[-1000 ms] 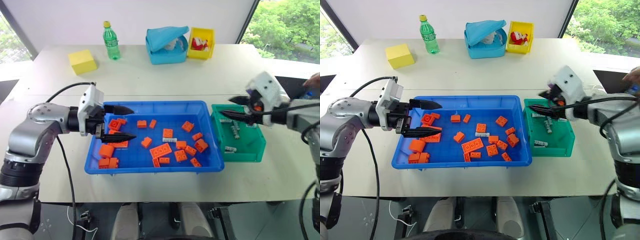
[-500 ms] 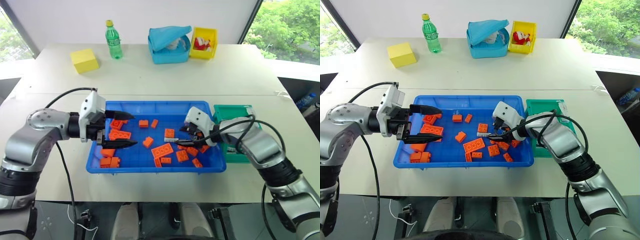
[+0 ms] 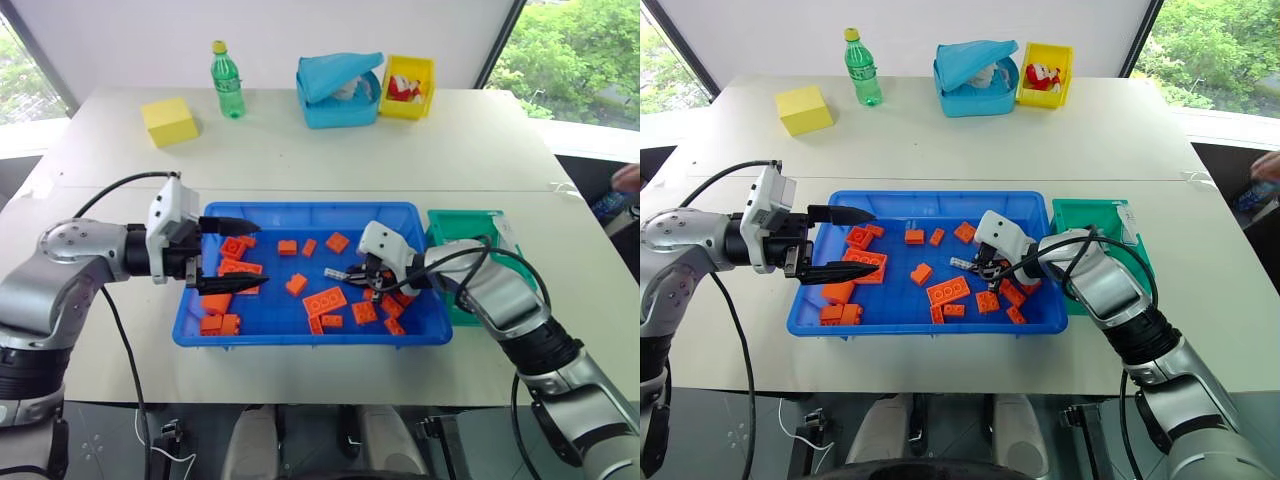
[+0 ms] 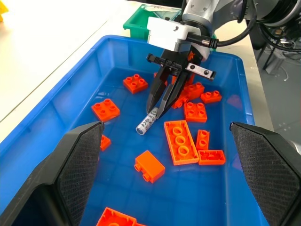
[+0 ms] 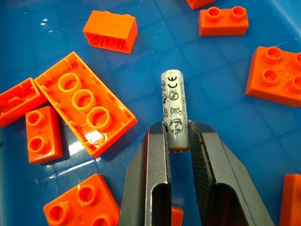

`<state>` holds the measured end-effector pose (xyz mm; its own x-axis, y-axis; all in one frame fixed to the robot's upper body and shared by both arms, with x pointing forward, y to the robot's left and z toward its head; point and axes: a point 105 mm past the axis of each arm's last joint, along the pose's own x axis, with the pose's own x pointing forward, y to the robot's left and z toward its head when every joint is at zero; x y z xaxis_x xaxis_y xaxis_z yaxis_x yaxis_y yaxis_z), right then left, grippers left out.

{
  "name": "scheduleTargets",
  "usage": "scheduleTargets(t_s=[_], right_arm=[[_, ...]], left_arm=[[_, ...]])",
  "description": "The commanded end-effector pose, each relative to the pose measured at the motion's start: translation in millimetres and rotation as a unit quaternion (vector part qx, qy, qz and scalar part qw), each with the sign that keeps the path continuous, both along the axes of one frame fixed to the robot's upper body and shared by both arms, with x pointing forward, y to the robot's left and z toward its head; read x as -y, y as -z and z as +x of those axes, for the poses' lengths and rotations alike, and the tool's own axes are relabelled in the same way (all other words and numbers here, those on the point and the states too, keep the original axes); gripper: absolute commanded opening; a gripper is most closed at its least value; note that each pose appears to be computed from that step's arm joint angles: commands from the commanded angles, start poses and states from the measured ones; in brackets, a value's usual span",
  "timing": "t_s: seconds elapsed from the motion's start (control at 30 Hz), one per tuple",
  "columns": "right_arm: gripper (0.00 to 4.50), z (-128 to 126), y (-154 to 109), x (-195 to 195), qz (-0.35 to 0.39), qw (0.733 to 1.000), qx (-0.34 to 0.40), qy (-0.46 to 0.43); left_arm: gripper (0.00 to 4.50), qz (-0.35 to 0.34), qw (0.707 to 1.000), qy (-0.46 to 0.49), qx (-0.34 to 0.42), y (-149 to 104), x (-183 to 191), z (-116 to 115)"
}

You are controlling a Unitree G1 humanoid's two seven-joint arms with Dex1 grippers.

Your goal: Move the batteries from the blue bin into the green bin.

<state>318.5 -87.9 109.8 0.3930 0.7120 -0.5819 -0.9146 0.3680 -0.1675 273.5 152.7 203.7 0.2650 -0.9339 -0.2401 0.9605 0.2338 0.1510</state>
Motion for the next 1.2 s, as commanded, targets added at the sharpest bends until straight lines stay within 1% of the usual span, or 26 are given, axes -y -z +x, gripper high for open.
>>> scheduleTargets(t_s=[0.03, 0.1, 0.2, 0.27, 0.37, 0.47, 0.57, 0.6, 0.67, 0.7, 0.8, 0.9, 0.93, 1.07, 1.13, 1.2], right_arm=[[0.08, 7.6, -42.4, 19.8, 0.029, 0.998, 0.040, 0.034], [0.08, 10.2, -69.5, 39.3, 0.051, 0.995, 0.055, 0.066], [0.08, 6.5, -95.5, 73.3, 0.060, 0.990, 0.068, 0.113], [0.08, 1.3, -106.1, 97.2, 0.056, 0.985, 0.073, 0.146], [0.08, -9.4, -110.8, 133.3, 0.044, 0.976, 0.070, 0.201], [0.08, -17.6, -103.6, 151.2, 0.038, 0.970, 0.057, 0.235], [1.65, -22.4, -92.4, 162.1, 0.024, 0.966, 0.051, 0.254], [2.04, -22.3, -90.6, 163.5, 0.023, 0.964, 0.053, 0.258], [3.04, -21.0, -90.7, 167.0, 0.025, 0.963, 0.065, 0.261], [3.48, -19.8, -94.6, 170.6, 0.022, 0.963, 0.089, 0.254], [3.48, -22.6, -105.4, 179.6, 0.012, 0.966, 0.146, 0.214], [3.48, -41.8, -114.0, 208.5, -0.014, 0.974, 0.156, 0.161], [3.48, -45.4, -115.4, 214.7, -0.018, 0.976, 0.156, 0.154], [3.48, -61.7, -120.0, 259.3, -0.032, 0.978, 0.124, 0.162], [3.48, -62.2, -118.6, 277.3, -0.042, 0.975, 0.125, 0.178], [3.48, -61.0, -115.9, 287.7, -0.040, 0.973, 0.124, 0.189]], left_arm=[[4.50, -0.001, 1.000, 0.013, 0.024, -9.3, 4.4, -0.5], [4.50, 0.000, 1.000, 0.017, 0.023, -7.5, 5.3, -0.1], [4.50, 0.000, 1.000, 0.017, 0.021, -4.9, 4.9, 1.8], [4.50, -0.001, 1.000, 0.018, 0.018, -3.3, 4.4, 2.8], [4.50, -0.003, 1.000, 0.020, 0.015, -1.3, 4.5, 4.9], [4.50, -0.004, 1.000, 0.020, 0.014, -1.2, 3.6, 8.3], [4.50, -0.005, 1.000, 0.018, 0.013, -1.1, 2.0, 11.9], [4.50, -0.004, 1.000, 0.018, 0.013, -1.0, 0.8, 13.0], [4.50, -0.003, 1.000, 0.010, 0.014, -1.5, -3.7, 16.3], [4.50, -0.002, 1.000, 0.002, 0.016, -2.4, -7.9, 18.8], [4.50, 0.003, 0.999, -0.027, 0.023, -5.9, -23.9, 24.4], [4.50, 0.006, 0.995, -0.092, 0.026, -17.1, -64.9, 30.0], [4.50, 0.007, 0.994, -0.102, 0.025, -18.6, -72.7, 30.0], [4.50, 0.045, 0.986, -0.157, 0.016, -22.6, -123.1, 21.5], [4.50, 0.052, 0.982, -0.180, 0.010, -24.3, -140.6, 18.4], [4.50, 0.054, 0.980, -0.190, 0.004, -24.7, -150.4, 14.8]])
